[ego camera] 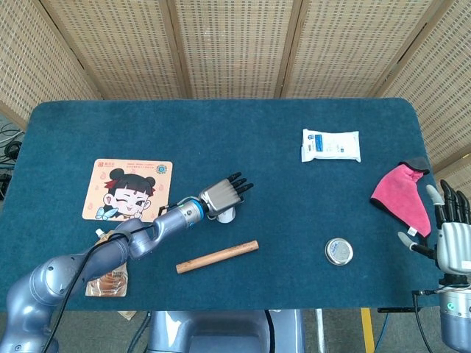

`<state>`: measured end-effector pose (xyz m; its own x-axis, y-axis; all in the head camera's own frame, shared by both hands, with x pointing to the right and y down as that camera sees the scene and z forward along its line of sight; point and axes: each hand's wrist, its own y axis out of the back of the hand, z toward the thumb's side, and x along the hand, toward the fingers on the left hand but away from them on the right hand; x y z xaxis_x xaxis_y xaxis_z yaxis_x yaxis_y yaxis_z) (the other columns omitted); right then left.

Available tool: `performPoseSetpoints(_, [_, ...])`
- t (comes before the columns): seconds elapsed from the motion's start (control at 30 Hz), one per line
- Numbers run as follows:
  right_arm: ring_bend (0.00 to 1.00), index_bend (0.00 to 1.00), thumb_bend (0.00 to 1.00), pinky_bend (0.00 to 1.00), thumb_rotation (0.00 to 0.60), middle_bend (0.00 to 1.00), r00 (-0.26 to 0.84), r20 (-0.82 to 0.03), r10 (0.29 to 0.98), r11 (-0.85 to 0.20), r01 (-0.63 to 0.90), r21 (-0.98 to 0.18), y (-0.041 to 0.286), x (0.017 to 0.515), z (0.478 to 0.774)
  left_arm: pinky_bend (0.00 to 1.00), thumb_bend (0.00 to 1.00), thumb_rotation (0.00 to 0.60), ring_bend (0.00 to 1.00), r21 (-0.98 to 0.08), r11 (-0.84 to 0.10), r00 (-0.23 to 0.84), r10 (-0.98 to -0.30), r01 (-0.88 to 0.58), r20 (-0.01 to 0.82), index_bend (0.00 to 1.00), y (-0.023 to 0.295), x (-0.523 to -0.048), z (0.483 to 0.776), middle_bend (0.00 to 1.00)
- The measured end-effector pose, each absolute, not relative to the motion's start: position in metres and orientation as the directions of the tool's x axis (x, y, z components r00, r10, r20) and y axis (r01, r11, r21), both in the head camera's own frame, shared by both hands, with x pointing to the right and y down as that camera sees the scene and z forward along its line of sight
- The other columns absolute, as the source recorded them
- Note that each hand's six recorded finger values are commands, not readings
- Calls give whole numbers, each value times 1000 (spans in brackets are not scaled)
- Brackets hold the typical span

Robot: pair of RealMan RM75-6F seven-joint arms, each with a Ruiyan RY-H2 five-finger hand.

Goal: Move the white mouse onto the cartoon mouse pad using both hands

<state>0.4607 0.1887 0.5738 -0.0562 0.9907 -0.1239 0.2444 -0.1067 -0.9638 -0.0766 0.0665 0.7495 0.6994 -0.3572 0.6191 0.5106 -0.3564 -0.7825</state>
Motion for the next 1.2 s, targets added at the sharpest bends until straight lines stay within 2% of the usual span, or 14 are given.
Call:
performPoseSetpoints(0.8, [0,82,0,0,600,0,-47,-107,993,-92,259,-961,190,458,568,0,181,600,0,-811,-307,712,-390,497,584,753,56,-93,732,0])
performPoseSetpoints(1.2, [0,82,0,0,600,0,-51,-95,994,-79,259,-963,190,460,565,0,198,600,0,-826,-203,724,-403,526,560,766,46,-116,715,0])
